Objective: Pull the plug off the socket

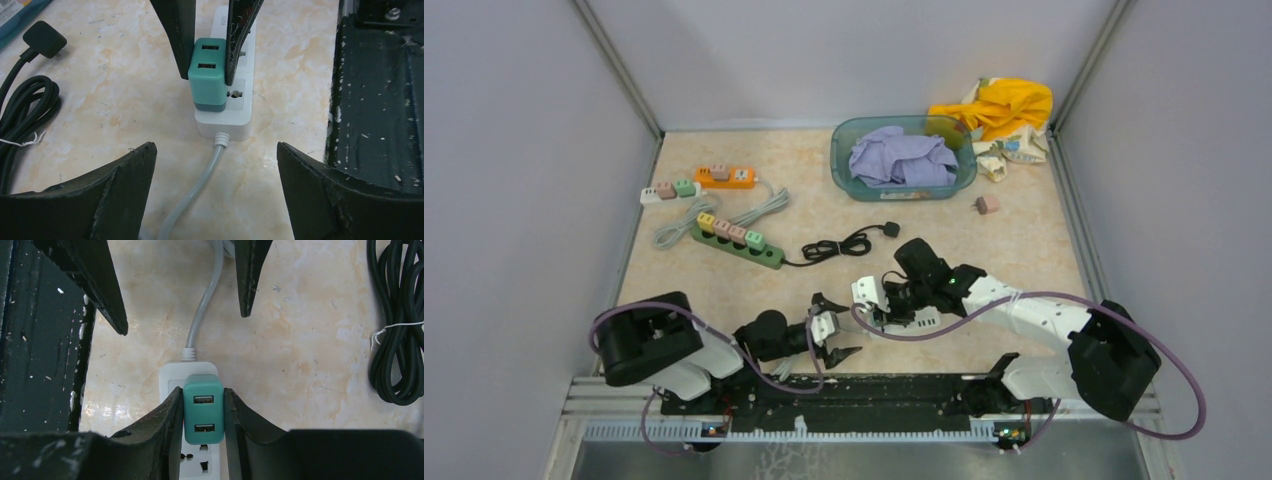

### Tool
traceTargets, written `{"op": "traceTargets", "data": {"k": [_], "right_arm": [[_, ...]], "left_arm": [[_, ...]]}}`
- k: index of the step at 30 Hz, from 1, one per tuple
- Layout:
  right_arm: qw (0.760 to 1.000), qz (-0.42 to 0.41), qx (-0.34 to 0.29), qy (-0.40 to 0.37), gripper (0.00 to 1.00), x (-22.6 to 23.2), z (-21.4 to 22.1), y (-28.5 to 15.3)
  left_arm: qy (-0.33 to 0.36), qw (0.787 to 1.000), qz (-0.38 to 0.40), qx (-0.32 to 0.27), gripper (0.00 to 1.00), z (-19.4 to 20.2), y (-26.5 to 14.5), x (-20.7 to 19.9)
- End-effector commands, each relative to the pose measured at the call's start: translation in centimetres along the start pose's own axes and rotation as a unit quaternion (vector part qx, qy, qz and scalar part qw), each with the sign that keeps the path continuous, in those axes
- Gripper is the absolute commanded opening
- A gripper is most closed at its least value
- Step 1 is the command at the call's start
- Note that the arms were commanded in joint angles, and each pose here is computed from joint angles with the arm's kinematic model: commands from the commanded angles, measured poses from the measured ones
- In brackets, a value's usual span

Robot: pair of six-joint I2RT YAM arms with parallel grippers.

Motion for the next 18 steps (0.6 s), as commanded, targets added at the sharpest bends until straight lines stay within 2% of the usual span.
{"op": "traceTargets", "data": {"k": [1, 10, 15, 18], "right_arm": [[1.0, 0.007, 0.003, -0.009, 0.06, -0.2, -0.2, -0.1], [1.0, 0.009, -0.002, -0.004, 0.0, -0.2, -0.2, -0.4], [1.0, 0.011, -0.004, -0.001, 0.0, -0.3, -0.1, -0.5], [1.0, 0.01, -0.005, -0.001, 0.0, -0.3, -0.1, -0.5]], "left_arm": [[0.047, 0.997, 0.003, -0.057, 0.95, -1.5, 2.1, 0.2], [0.017, 0.996, 0.037, -0.081, 0.91, -0.1, 4.9, -0.3], [0.001, 0.996, 0.046, -0.072, 0.79, 1.2, 5.3, -0.5], [-0.002, 0.997, 0.037, -0.07, 0.78, 1.3, 5.3, -0.4]]}}
Point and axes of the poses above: each gripper's point midway between its finger pads, its own y axis out along the fingers, its own x axis along the line the jaws close on, z = x × y, the point moved 9 cm from there along -y, back along the fingers, and after that the axes turned 9 degrees about -y, right-handed, at the moved point
